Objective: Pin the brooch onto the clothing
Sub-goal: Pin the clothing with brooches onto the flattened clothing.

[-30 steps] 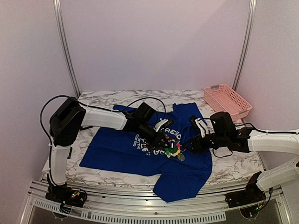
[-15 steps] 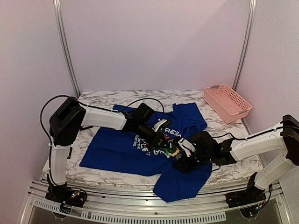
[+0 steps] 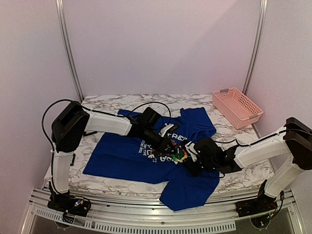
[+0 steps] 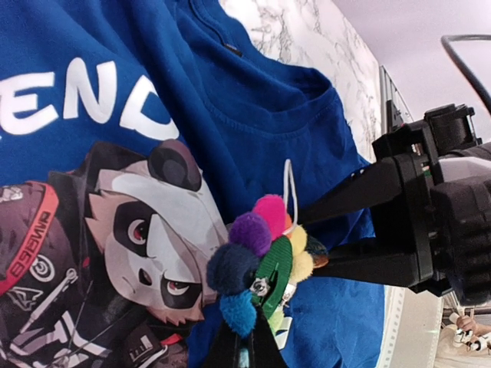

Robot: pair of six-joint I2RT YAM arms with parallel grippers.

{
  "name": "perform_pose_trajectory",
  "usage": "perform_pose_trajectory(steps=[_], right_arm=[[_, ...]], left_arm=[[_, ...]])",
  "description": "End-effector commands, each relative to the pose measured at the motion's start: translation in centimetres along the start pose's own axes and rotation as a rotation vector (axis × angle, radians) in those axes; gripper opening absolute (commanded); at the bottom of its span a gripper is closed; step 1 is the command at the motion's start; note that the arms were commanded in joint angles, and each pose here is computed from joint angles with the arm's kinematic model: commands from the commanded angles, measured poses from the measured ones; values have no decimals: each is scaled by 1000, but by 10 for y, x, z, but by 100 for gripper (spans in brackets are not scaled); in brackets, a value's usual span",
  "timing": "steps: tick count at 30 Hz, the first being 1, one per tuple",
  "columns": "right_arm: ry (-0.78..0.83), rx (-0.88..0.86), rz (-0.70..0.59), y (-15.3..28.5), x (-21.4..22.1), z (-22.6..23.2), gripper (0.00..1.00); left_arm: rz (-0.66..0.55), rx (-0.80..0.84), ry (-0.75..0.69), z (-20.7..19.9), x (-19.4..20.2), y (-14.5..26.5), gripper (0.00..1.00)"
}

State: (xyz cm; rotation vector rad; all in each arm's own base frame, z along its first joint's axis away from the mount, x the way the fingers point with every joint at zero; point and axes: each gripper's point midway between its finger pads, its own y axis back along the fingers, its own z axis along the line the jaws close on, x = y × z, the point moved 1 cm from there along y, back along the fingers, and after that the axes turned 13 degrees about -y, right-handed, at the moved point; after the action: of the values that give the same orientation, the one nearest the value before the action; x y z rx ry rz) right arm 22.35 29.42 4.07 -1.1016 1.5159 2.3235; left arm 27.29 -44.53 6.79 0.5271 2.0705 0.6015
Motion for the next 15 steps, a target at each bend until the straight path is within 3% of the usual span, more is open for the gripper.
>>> perform_pose_trajectory(steps=[1,6,15], right_arm=[[-1,7,33,-8,9,-1,21],[-10,-22,62,-9,11,6,10],[-5,-121,17,4,-12,27,0]], left_arm=[[33,-16,59,14,14,-8,0],[32,-40,69,18,14,-7,0],[54,-11,62,9,17,-6,0]])
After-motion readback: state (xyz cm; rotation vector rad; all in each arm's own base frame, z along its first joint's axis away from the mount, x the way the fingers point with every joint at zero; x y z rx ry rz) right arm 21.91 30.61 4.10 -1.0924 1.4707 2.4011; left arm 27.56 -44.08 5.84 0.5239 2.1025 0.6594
